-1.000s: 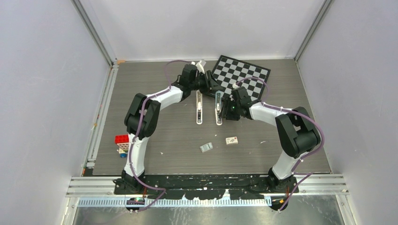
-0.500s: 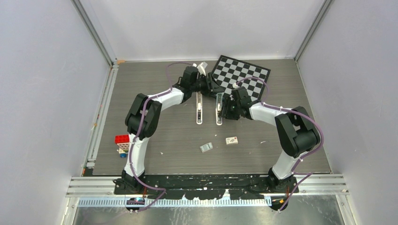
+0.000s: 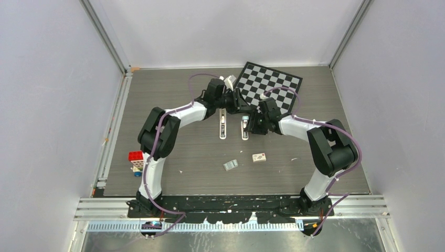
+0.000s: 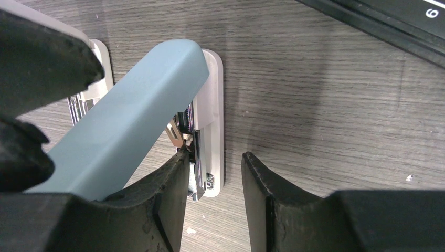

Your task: Load the staples into the stapler

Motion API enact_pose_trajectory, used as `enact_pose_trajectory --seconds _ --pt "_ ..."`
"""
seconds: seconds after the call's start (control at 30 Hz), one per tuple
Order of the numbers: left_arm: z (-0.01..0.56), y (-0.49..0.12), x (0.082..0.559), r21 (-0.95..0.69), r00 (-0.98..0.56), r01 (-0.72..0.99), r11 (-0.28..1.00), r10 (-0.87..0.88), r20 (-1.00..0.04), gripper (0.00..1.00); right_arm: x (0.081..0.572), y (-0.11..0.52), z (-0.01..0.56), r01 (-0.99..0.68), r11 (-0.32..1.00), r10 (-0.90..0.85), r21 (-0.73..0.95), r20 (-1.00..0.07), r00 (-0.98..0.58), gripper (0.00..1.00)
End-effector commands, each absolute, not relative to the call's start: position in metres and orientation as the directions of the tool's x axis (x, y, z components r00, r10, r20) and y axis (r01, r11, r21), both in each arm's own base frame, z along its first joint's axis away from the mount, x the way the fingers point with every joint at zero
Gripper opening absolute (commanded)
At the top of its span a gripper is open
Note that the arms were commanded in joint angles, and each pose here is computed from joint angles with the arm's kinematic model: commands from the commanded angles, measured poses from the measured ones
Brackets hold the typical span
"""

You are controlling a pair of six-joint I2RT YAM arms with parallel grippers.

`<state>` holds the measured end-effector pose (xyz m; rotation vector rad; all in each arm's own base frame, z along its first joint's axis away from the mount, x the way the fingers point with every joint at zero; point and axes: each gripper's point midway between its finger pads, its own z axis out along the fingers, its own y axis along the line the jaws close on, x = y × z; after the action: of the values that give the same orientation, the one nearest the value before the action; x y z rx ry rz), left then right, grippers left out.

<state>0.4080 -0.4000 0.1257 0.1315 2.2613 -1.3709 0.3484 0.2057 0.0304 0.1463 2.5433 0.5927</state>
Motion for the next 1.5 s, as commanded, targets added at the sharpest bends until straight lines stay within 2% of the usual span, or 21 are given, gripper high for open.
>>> enact_pose_trajectory --seconds 0.0,0.63,0.87,1.03,1.13,1.23,1.43,1.47 --pt "0.159 -0.396 0.400 -0.777 -0.838 0.398 0.488 -0.151 -0.524 0.39 0.345 0.196 0.024 0.011 0.913 0.217 0.407 -0.461 -0.860 0.45" --pt "0.145 -0.382 0.389 -0.753 -0.833 0.388 0.532 -0.148 -0.533 0.39 0.327 0.199 0.067 -0.019 0.881 0.236 0.473 -0.473 -0.849 0.46" --pt "0.159 -0.376 0.387 -0.731 -0.810 0.413 0.543 -0.147 -0.567 0.40 0.318 0.193 0.090 -0.026 0.879 0.246 0.477 -0.497 -0.832 0.51" --pt "0.180 -0.368 0.390 -0.701 -0.782 0.426 0.571 -0.158 -0.604 0.43 0.322 0.196 0.102 -0.017 0.867 0.276 0.498 -0.509 -0.815 0.60" --pt "0.192 -0.344 0.393 -0.653 -0.767 0.388 0.651 -0.165 -0.620 0.46 0.326 0.200 0.106 -0.011 0.867 0.289 0.498 -0.520 -0.804 0.67" --pt "0.213 -0.310 0.390 -0.598 -0.740 0.354 0.719 -0.176 -0.649 0.51 0.329 0.206 0.110 -0.012 0.879 0.283 0.478 -0.542 -0.791 0.75" --pt "0.240 -0.235 0.362 -0.495 -0.687 0.293 0.818 -0.180 -0.704 0.60 0.331 0.230 0.108 -0.041 0.930 0.200 0.365 -0.596 -0.777 0.99" --pt "0.242 -0.224 0.354 -0.474 -0.683 0.287 0.832 -0.170 -0.710 0.62 0.331 0.236 0.107 -0.049 0.937 0.183 0.345 -0.606 -0.775 0.99"
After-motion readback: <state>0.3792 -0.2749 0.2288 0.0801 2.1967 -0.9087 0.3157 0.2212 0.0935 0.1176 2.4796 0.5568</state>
